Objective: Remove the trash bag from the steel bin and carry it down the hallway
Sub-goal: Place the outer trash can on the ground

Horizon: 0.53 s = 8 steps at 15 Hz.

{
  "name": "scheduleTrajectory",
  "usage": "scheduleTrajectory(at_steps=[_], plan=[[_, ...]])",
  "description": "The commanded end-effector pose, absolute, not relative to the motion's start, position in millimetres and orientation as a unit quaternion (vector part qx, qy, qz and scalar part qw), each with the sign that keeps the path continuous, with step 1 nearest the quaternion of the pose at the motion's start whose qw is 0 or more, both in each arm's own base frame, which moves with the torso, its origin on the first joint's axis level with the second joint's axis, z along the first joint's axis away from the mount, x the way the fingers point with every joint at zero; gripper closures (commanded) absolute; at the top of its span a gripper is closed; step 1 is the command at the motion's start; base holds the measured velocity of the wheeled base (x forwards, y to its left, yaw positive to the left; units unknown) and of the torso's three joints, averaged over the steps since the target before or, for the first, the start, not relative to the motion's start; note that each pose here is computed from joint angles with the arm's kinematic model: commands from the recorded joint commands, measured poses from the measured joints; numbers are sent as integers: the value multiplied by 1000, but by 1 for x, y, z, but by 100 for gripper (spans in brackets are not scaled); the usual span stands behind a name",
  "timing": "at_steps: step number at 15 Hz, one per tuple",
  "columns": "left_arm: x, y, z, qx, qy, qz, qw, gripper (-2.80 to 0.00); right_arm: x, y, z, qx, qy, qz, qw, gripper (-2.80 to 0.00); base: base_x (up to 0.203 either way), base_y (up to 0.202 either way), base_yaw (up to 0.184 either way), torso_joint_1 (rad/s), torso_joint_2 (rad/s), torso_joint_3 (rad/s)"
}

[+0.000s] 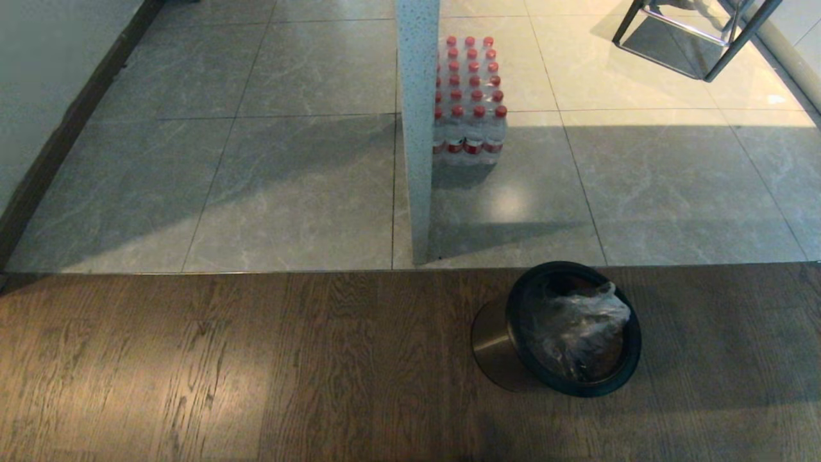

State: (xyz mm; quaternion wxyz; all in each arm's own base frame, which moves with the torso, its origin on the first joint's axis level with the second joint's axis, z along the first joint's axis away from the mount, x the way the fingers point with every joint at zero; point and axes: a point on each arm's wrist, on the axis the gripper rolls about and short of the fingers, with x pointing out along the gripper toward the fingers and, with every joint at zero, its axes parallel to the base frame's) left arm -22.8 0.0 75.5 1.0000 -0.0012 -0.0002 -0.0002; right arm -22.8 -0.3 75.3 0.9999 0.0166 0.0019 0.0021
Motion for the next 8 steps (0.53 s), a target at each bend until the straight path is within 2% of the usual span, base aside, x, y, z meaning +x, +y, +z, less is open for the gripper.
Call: scheduleTrajectory(at_steps=[1,3,5,8], plan=[[-23,0,75,-2,0,0,1000,0,-23,0,76,20,1,2,1000,0,0,0,0,0,0,0],[-23,0,75,-2,0,0,1000,0,-27,0,90,20,-20,2,1000,0,0,0,0,0,0,0],[-23,0,75,-2,0,0,1000,0,-37,0,130,20,-31,6,999,0,0,0,0,0,0,0],[-23,0,75,-2,0,1,1000,0,-36,0,195,23,32,7,999,0,0,0,0,0,0,0]])
